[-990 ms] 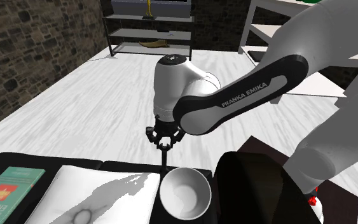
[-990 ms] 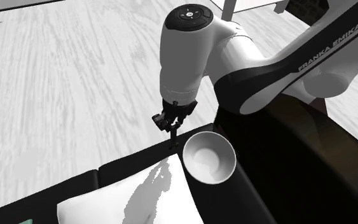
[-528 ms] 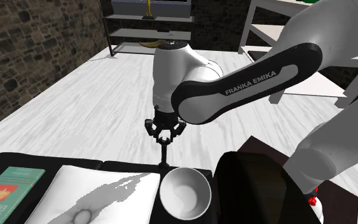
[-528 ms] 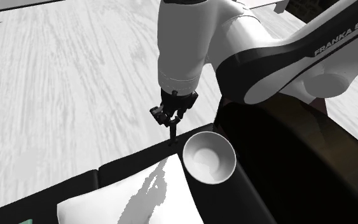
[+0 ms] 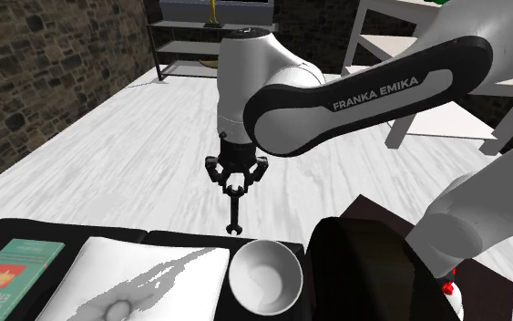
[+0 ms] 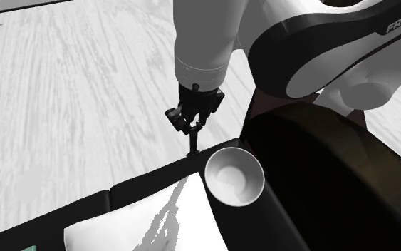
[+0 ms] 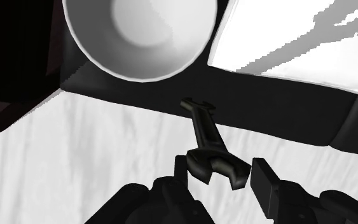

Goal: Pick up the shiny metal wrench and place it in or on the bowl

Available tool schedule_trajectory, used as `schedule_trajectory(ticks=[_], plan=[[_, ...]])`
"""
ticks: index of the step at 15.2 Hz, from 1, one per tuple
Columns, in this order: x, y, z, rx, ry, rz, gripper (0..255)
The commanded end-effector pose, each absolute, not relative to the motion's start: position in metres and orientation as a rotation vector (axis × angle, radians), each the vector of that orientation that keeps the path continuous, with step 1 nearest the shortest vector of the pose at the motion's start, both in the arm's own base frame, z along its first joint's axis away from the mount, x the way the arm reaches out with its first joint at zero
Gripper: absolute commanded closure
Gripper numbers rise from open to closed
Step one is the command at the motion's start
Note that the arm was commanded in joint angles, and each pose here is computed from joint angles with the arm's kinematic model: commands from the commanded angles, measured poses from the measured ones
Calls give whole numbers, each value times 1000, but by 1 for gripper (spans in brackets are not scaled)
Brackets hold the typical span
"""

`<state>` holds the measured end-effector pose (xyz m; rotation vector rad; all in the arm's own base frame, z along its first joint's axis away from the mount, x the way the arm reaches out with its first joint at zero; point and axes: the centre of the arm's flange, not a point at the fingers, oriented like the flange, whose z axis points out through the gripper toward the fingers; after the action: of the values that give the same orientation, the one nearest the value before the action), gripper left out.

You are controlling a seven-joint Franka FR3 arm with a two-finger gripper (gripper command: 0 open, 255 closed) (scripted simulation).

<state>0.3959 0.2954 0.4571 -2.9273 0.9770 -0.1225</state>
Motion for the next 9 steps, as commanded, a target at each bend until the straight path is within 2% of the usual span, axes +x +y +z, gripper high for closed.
schedule_trajectory(ticks=[1,9], plan=[[396,295,467,-2928,977,-122,255],[396,295,509,-2928,977,-122,255]])
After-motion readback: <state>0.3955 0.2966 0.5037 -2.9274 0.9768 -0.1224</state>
